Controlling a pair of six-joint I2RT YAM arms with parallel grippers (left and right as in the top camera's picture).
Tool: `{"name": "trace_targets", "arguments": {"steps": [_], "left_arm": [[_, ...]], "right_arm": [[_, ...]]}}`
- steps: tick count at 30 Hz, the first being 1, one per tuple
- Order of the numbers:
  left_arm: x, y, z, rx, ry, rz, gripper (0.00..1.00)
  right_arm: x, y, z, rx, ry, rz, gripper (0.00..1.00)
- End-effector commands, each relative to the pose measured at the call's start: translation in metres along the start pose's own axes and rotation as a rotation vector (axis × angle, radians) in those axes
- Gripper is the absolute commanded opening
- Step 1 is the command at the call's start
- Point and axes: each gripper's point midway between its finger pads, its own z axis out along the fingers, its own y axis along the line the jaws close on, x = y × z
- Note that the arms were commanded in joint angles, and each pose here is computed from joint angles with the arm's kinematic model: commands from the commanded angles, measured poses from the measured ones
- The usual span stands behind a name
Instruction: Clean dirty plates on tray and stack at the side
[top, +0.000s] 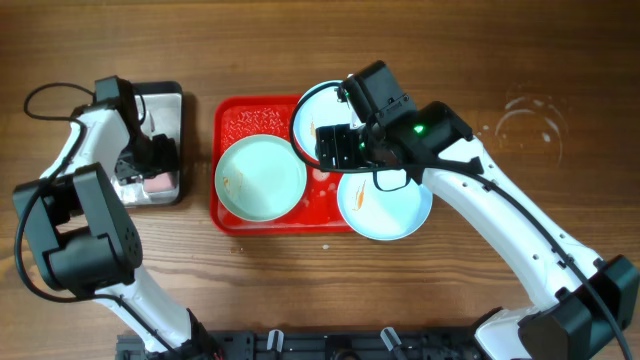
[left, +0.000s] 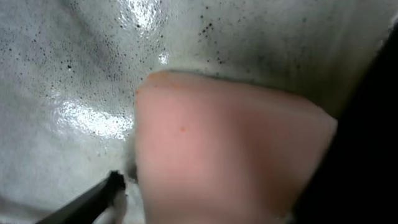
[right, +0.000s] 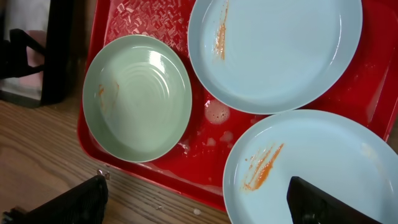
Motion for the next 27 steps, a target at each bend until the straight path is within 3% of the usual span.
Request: {"name": "trace_targets", "arguments": {"steps": [1, 3, 5, 9, 15, 16, 18, 19, 22, 25, 27], "left_arm": [[0.001, -0.002, 0.003, 0.016, -0.001, 0.008, 0.56], [-0.004, -0.002, 0.003, 0.017, -0.021, 0.000, 0.43], [-0.010, -0.002, 0.003, 0.018, -0.046, -0.024, 0.24], [-0.021, -0.002, 0.001, 0.021, -0.088, -0.048, 0.04], [-0.075, -0.008, -0.038, 0.047, -0.273, -0.047, 0.04], [-0.087, -0.009, -0.042, 0.055, -0.323, -0.049, 0.08], [-0.104, -0.013, -0.048, 0.079, -0.397, -0.051, 0.29], [-0.110, -0.015, -0.051, 0.094, -0.423, -0.048, 0.31], [-0.111, -0.017, -0.039, 0.102, -0.407, -0.046, 0.20], [-0.098, -0.024, -0.014, 0.130, -0.324, -0.040, 0.20], [-0.098, -0.024, -0.009, 0.132, -0.317, -0.067, 0.48]], "right_arm": [[-0.012, 0.005, -0.014, -0.008, -0.054, 0.003, 0.93], [-0.012, 0.005, -0.014, -0.008, -0.054, 0.003, 0.93], [-0.012, 0.005, -0.014, -0.008, -0.054, 0.003, 0.93], [-0.013, 0.005, -0.014, -0.010, -0.060, 0.003, 0.93], [-0.018, 0.007, -0.014, -0.018, -0.077, 0.000, 0.93], [-0.018, 0.007, -0.014, -0.018, -0.078, 0.001, 0.93], [-0.018, 0.007, -0.014, -0.019, -0.078, 0.001, 0.93], [-0.018, 0.007, -0.014, -0.019, -0.079, 0.001, 0.93], [-0.018, 0.007, -0.014, -0.019, -0.079, 0.001, 0.93], [-0.019, 0.008, -0.014, -0.020, -0.081, 0.001, 0.93], [-0.019, 0.008, -0.014, -0.021, -0.082, 0.001, 0.93]]}}
